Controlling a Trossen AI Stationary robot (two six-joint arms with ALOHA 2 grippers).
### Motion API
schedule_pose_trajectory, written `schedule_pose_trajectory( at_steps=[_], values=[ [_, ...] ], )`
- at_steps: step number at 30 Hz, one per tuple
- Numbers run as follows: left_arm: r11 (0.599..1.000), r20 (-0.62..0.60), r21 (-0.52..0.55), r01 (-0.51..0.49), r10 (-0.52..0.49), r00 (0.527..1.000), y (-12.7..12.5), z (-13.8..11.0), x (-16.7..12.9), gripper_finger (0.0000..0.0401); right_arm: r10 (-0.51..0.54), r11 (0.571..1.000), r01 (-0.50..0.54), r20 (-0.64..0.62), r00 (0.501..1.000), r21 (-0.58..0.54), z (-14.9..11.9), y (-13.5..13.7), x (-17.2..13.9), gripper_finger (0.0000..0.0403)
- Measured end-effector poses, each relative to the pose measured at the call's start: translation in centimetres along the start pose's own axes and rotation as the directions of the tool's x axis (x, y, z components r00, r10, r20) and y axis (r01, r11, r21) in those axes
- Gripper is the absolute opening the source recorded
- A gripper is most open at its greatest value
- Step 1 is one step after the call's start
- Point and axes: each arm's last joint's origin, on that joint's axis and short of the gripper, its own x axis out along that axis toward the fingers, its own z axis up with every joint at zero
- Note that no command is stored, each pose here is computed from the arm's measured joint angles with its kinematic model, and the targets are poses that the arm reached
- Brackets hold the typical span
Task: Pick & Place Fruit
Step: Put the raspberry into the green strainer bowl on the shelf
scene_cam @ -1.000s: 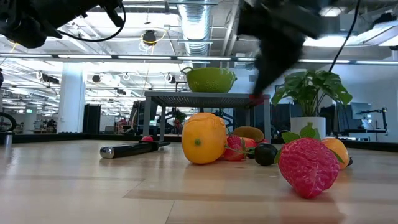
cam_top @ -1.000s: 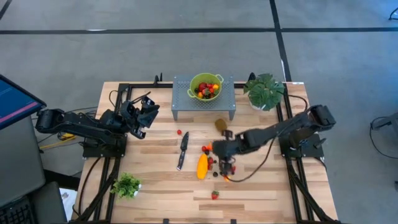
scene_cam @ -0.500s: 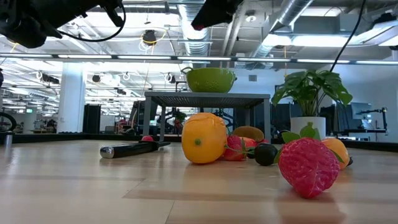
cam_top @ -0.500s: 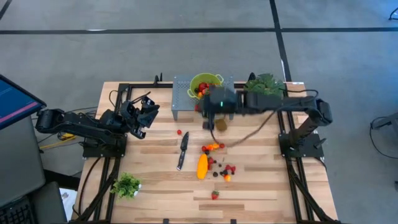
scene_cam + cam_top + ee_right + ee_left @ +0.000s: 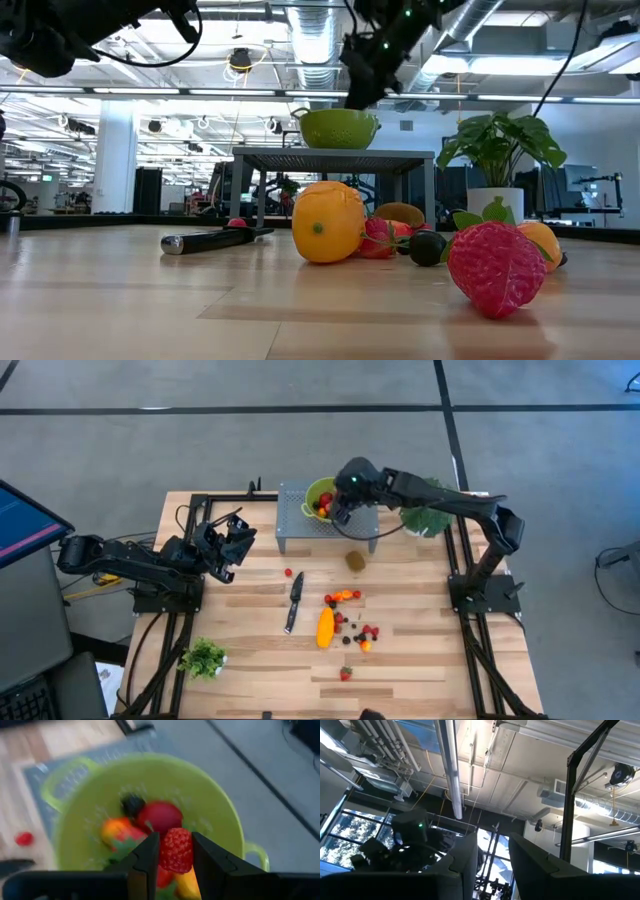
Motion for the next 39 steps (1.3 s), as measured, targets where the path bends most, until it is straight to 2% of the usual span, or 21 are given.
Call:
schedule_pose_trajectory(
  at_steps=[6,10,19,23,26,30,34,39],
  values=[
    [1.000,-0.001,0.000,0.003,-0.003,1.000,0.0,0.0,0.0,0.0106,-0.007,1.000,0.008,-0.060,0.998,0.021,-0.6,-0.3,0.8,0.0094],
    [1.000,-0.001,0.000,0.003,-0.003,1.000,0.0,0.0,0.0,0.0106,-0.004,1.000,0.005,-0.064,0.998,0.026,-0.6,-0.1,0.7,0.0110],
    [1.000,-0.001,0.000,0.002,-0.002,1.000,0.0,0.0,0.0,0.0106,0.000,1.000,0.002,-0.083,0.997,0.014,-0.7,0.0,0.2,0.0219],
    [1.000,0.000,0.000,0.001,-0.001,1.000,0.0,0.0,0.0,0.0106,0.018,0.999,-0.022,-0.147,0.989,-0.030,0.0,0.7,-1.7,0.0252],
    [1.000,0.001,0.001,-0.002,0.002,1.000,0.0,0.0,0.0,0.0106,0.050,0.996,-0.063,-0.178,0.983,-0.066,0.5,2.5,-3.6,0.0256],
    [1.000,0.001,0.000,-0.002,0.002,1.000,0.0,0.0,0.0,0.0106,0.118,0.979,-0.145,-0.184,0.976,-0.144,0.5,6.4,-5.8,0.0250],
    [1.000,0.000,0.000,-0.001,0.001,1.000,0.0,0.0,0.0,0.0106,0.150,0.946,-0.225,-0.299,0.942,-0.234,-1.7,10.3,-7.3,0.0237],
    [1.000,0.000,0.000,-0.001,0.001,1.000,0.0,0.0,0.0,0.0106,0.142,0.929,-0.271,-0.433,0.890,-0.253,-5.5,14.6,-8.6,0.0218]
  ],
)
